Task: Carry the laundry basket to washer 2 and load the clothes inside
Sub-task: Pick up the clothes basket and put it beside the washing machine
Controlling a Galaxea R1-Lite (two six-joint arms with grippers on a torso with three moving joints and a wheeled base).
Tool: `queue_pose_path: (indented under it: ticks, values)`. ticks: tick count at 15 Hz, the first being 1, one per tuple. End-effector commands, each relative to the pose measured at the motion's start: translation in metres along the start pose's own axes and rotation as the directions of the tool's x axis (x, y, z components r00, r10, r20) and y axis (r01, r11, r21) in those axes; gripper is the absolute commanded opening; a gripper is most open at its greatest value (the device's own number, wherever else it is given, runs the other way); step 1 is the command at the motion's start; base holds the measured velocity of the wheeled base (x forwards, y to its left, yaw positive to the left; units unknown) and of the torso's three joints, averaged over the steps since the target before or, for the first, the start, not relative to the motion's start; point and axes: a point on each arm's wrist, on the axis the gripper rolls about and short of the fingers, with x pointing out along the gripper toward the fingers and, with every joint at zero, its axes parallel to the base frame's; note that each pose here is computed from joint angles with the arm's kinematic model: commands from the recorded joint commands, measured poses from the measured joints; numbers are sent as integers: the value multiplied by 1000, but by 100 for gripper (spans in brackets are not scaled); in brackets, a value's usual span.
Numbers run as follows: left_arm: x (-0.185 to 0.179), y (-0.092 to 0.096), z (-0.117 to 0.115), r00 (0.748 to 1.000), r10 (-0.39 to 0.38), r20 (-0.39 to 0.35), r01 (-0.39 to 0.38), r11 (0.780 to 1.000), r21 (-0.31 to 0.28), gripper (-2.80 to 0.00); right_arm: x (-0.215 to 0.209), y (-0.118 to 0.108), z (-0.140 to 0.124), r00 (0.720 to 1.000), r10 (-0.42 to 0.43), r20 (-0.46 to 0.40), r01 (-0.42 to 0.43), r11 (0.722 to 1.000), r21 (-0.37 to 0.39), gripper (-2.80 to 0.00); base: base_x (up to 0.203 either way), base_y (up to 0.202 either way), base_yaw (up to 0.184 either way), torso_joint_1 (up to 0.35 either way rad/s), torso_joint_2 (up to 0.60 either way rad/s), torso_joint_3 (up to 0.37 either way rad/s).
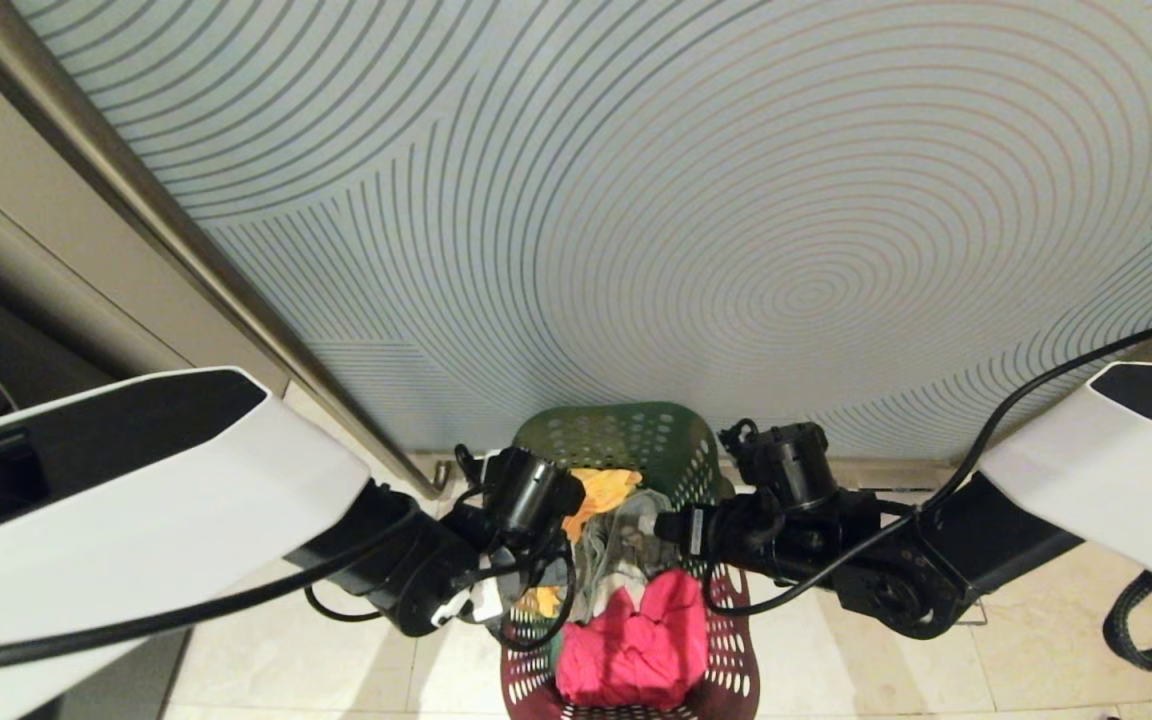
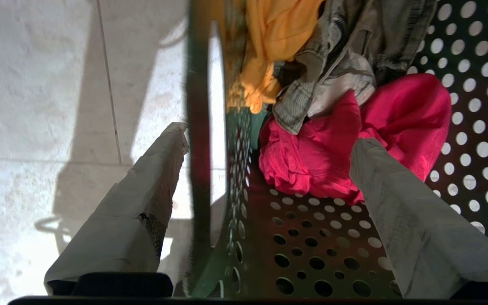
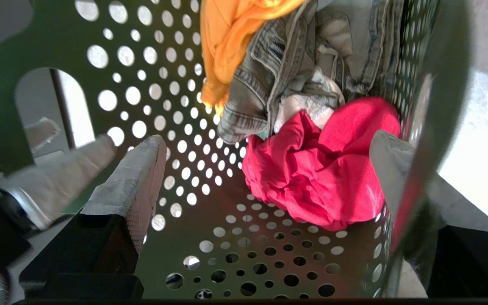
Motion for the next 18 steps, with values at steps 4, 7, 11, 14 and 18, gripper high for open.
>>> queue_pose_path:
  ticks: [4, 7, 11, 14, 18]
  values:
    - [0, 4, 6, 995, -45, -90, 36, 994, -104, 0, 6, -3, -6, 1000, -11, -17, 11, 1000, -1, 0, 0, 0, 0, 0, 0, 0]
    - [3, 1, 5, 987, -80, -141, 59, 987, -147, 0, 13, -6, -10, 999, -23, -25, 23, 1000, -4, 0, 0, 0, 0, 0, 0, 0]
    - [0, -3, 14, 975, -146, -165, 112, 974, -198, 0, 17, -6, -10, 1000, -13, -7, 13, 1000, -10, 0, 0, 0, 0, 0, 0, 0]
    - [1, -6, 16, 970, -168, -173, 128, 967, -220, 0, 22, -10, -11, 1000, -24, -12, 24, 1000, -6, 0, 0, 0, 0, 0, 0, 0]
    - [2, -8, 16, 955, -214, -203, 162, 956, -245, 0, 27, -12, -12, 1000, -28, -13, 28, 1000, -5, 0, 0, 0, 0, 0, 0, 0]
